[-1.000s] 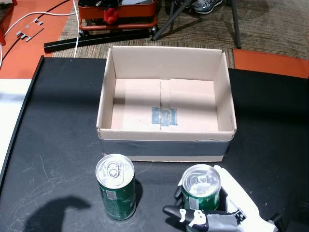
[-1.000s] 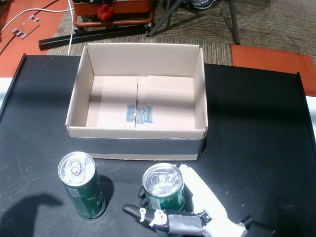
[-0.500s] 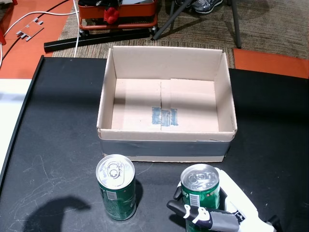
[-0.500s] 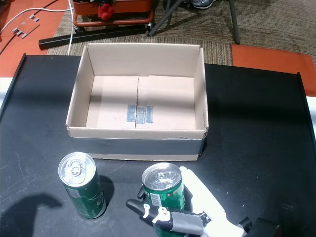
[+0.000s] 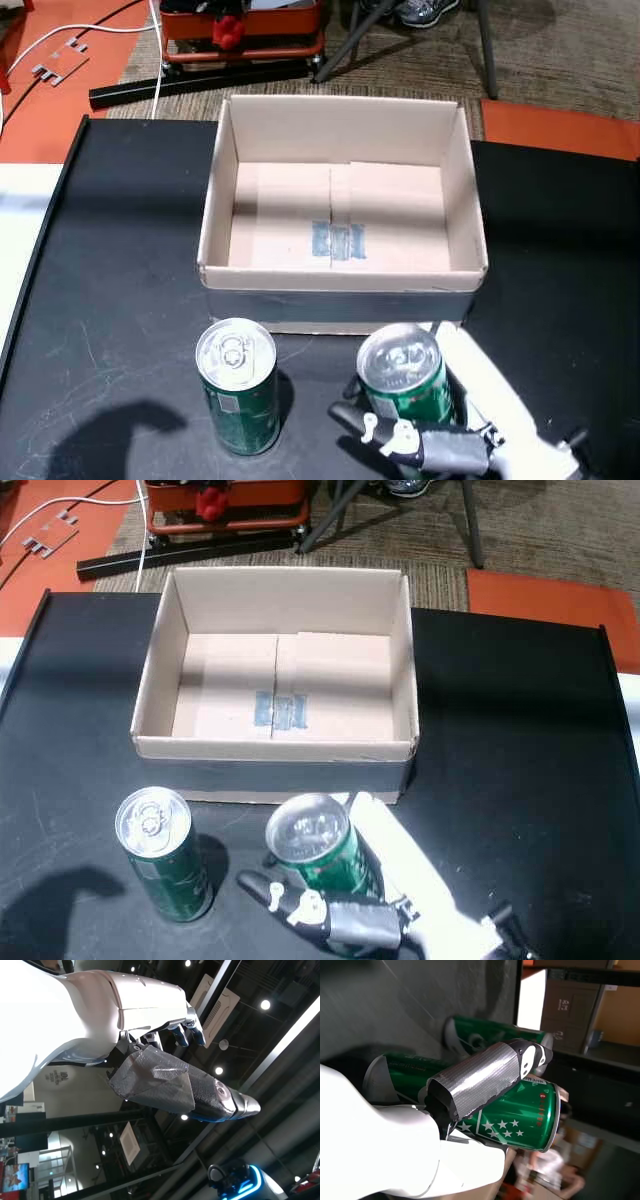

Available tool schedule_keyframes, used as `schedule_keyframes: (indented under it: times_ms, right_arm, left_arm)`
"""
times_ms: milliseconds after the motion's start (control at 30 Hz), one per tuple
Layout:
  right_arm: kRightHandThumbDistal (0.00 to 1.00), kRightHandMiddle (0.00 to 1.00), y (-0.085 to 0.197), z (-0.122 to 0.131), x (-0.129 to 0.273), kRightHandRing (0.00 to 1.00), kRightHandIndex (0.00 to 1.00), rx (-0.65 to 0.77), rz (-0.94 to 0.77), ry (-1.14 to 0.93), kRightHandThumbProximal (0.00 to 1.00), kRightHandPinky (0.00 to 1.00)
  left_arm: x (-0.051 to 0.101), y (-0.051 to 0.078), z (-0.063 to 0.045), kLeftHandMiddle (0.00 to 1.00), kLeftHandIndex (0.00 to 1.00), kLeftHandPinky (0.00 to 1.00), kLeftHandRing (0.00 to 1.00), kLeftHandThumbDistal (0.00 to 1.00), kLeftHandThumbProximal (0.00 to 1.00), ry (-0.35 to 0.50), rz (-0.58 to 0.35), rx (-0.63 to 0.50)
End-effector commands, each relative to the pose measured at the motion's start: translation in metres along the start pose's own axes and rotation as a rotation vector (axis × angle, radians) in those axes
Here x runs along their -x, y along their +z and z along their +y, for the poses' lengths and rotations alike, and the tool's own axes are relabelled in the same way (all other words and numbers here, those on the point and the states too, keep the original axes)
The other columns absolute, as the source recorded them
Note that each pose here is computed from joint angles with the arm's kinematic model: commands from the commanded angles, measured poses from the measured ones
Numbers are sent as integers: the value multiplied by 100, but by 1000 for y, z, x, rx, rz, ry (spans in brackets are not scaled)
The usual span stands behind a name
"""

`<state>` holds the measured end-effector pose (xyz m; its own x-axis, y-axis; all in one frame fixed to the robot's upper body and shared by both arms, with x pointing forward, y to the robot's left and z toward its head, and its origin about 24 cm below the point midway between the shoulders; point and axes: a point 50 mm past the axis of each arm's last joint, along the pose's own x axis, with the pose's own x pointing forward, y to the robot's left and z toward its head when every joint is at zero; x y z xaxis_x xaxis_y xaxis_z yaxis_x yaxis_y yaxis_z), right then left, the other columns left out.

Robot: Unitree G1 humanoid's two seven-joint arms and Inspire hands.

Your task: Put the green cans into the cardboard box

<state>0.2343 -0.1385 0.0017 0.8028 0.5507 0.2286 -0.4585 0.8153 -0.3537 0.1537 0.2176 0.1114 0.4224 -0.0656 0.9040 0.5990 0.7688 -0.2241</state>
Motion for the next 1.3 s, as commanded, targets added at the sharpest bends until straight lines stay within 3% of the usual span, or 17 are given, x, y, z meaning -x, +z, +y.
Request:
schedule_keyframes:
  times_ms: [0,233,333,433,633,733,1067,1200,1267]
  right_arm:
    - [63,22,13,-6,-7,40,0,42,-82,-16,34,6]
    - [59,26,39,-22,-22,43,3,95,-194,-42,32,9]
    - [63,23,54,-31,-30,38,0,119,-256,-68,35,9]
    - [64,20,78,-45,-43,35,0,147,-355,-108,27,10]
    - [61,21,121,-74,-66,41,0,293,-511,-154,30,19]
    - [57,20,134,-86,-80,41,0,336,-528,-160,20,25]
    - [57,22,144,-118,-126,36,2,396,-455,-224,16,24]
    - [57,26,141,-123,-146,40,4,349,-427,-234,9,23]
    - [59,28,137,-124,-157,42,5,339,-388,-234,13,23]
  left_arm:
    - [3,-1,-1,64,58,86,87,90,66,17,-18,-18]
    - [5,-2,1,64,59,87,87,88,68,18,-11,-36]
    - [7,-3,3,65,59,88,87,87,66,17,-5,-39]
    - [8,-5,4,67,60,89,87,85,66,13,0,-33]
    - [10,-10,4,69,61,88,86,86,64,13,1,6]
    - [10,-11,3,68,60,87,86,85,63,24,-1,13]
    - [9,-9,3,68,60,85,86,85,56,23,9,16]
    - [9,-11,4,69,61,85,86,83,58,15,2,16]
    - [10,-12,4,69,61,85,86,84,57,13,0,24]
